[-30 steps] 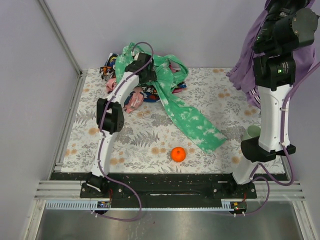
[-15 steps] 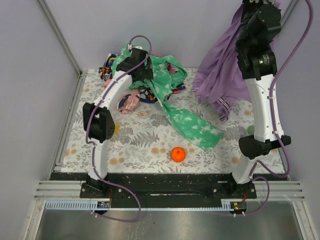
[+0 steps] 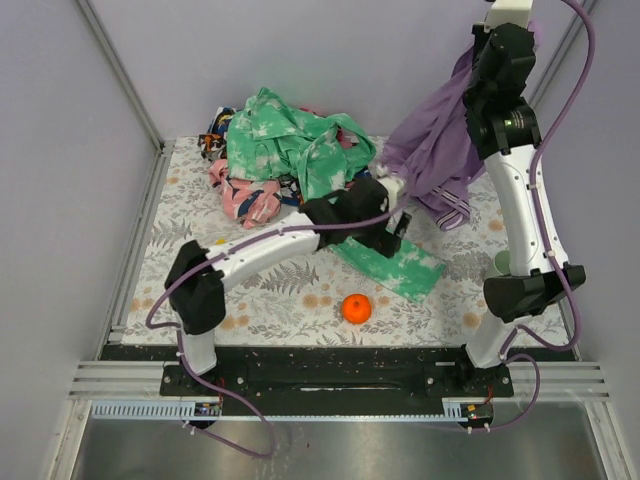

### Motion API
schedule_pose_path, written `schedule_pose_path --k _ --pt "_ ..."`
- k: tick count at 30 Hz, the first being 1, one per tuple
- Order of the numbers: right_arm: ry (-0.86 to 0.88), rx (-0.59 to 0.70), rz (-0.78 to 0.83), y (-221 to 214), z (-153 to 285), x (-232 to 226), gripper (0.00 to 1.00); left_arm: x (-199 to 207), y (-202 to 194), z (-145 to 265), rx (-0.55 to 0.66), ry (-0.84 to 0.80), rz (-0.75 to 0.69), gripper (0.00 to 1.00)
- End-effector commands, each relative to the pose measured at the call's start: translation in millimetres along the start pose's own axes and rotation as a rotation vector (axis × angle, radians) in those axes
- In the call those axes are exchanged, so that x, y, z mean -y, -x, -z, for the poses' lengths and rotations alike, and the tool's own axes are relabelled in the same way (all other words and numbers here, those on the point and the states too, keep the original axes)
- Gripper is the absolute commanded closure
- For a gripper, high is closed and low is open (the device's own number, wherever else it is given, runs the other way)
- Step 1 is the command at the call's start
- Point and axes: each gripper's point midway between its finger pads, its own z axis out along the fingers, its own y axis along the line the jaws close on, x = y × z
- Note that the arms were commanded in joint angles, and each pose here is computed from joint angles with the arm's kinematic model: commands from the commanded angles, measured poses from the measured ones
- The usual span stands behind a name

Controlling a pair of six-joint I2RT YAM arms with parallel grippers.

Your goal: Pick out a specific cloth from the pile

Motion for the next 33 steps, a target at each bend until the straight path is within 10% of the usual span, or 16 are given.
schedule_pose_path --k 1,9,20,24,28,33 --pt "-0.053 0.032 -0.079 -0.3 -5.4 31.6 1.00 64.1 -34.4 -26.3 -0.068 -0.242 -0.009 0.01" --pt "0.201 -0.274 -0.111 -187.2 -2.9 -53.3 1.00 44.6 -62.9 -40.1 -0.142 -0.123 0.083 0.01" --pt "0.115 -0.813 -0.197 -439.6 5.0 -87.1 0.92 -22.1 -66.0 41.1 0.038 0.138 0.197 0.01" --pt "0.135 -0.878 -0.216 -438.7 6.4 -84.3 0.57 -47.3 -67.2 73.0 0.090 0.210 0.249 0.01" --pt "0.204 -0.788 -0.251 -368.0 3.3 -76.8 0.01 -65.9 -75.1 97.3 0.125 0.267 0.283 0.01" --pt "0.338 -0.585 -0.357 -240.1 31.3 -57.6 0.01 -84.1 -86.3 129.1 0.163 0.338 0.336 0.01"
